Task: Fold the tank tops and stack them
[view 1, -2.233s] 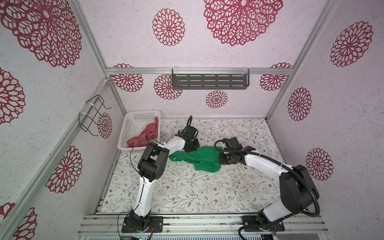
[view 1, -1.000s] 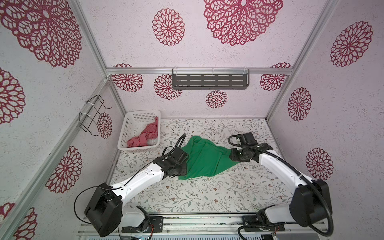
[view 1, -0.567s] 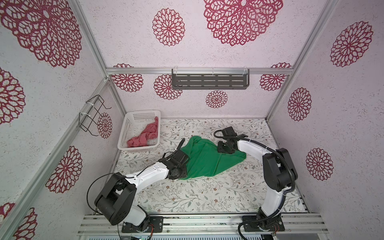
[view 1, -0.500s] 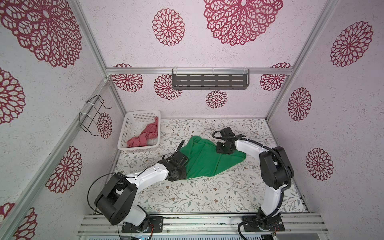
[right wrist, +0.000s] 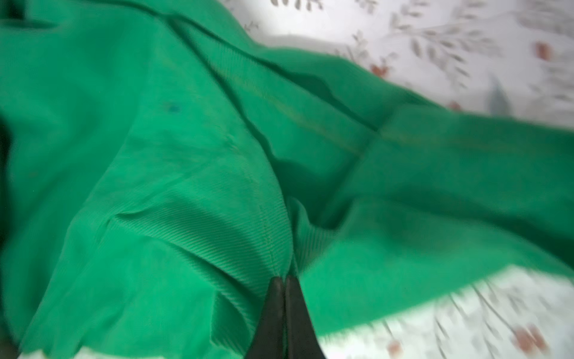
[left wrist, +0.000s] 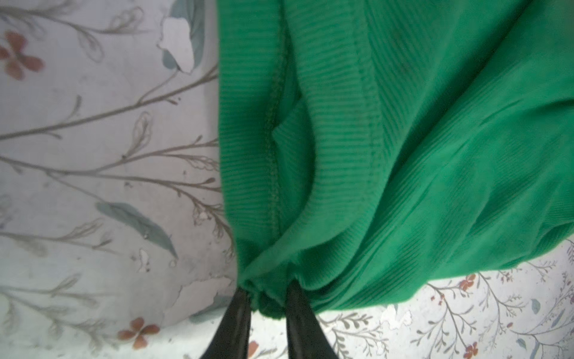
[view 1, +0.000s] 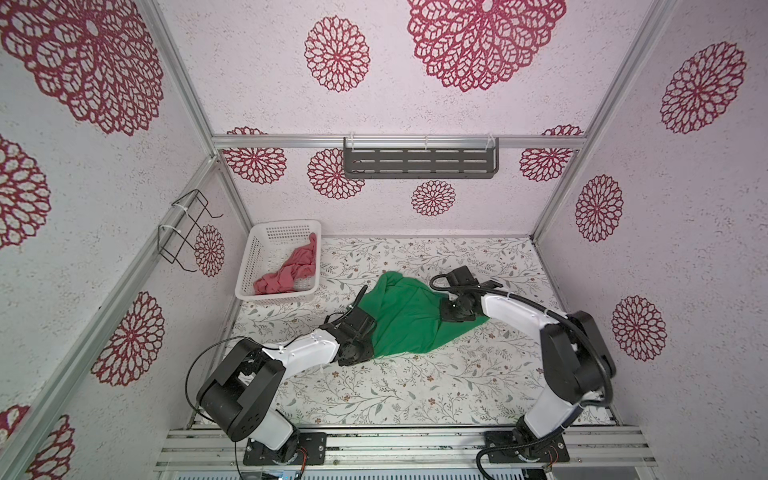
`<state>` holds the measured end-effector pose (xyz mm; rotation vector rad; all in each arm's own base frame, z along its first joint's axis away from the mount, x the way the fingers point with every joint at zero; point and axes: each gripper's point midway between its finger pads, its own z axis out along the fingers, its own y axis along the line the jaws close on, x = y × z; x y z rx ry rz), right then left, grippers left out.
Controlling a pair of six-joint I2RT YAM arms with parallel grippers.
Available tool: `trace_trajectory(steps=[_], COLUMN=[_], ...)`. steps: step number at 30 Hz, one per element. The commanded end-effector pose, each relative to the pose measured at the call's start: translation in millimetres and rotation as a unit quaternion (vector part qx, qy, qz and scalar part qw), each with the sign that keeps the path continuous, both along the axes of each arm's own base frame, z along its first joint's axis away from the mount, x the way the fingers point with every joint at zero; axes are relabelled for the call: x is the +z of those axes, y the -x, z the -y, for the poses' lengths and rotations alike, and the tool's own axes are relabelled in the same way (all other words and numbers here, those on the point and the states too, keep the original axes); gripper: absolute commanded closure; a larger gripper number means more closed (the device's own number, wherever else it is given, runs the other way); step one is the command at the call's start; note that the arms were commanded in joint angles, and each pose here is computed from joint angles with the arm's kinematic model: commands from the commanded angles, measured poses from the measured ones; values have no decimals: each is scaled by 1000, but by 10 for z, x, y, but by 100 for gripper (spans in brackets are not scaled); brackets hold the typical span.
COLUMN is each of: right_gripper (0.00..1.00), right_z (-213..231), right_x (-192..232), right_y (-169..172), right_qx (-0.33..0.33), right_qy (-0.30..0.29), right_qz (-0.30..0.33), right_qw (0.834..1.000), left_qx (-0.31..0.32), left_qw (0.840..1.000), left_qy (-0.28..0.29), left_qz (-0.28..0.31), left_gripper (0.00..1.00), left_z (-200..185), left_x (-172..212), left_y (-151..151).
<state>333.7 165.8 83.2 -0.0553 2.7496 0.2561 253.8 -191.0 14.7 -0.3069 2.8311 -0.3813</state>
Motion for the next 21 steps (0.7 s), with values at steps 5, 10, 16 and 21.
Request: trace_trajectory(steps=[5,10,16,21], right_gripper=[100,66,62,63], right_z=[529,588,210,66], right_x=[-114,115,224,23], right_y=[984,870,333,3], right_qx=[-8,-25,-16,-12], right_qy=[50,58,5,10], right_qz=[-90,-72,-34,-28], right_qw=[995,995,999,999], left_qx=[8,-1,-14,-13], left_qw=[1000,1000,1000,1000], left_qy=[2,5,0,1], left_qz=[-13,-17,-20,-18], left_gripper=[79,79,79,79], left_z=[-37,-20,4,5], left_x=[-156,-186,-198,-178], left_y=[19,36,10,9])
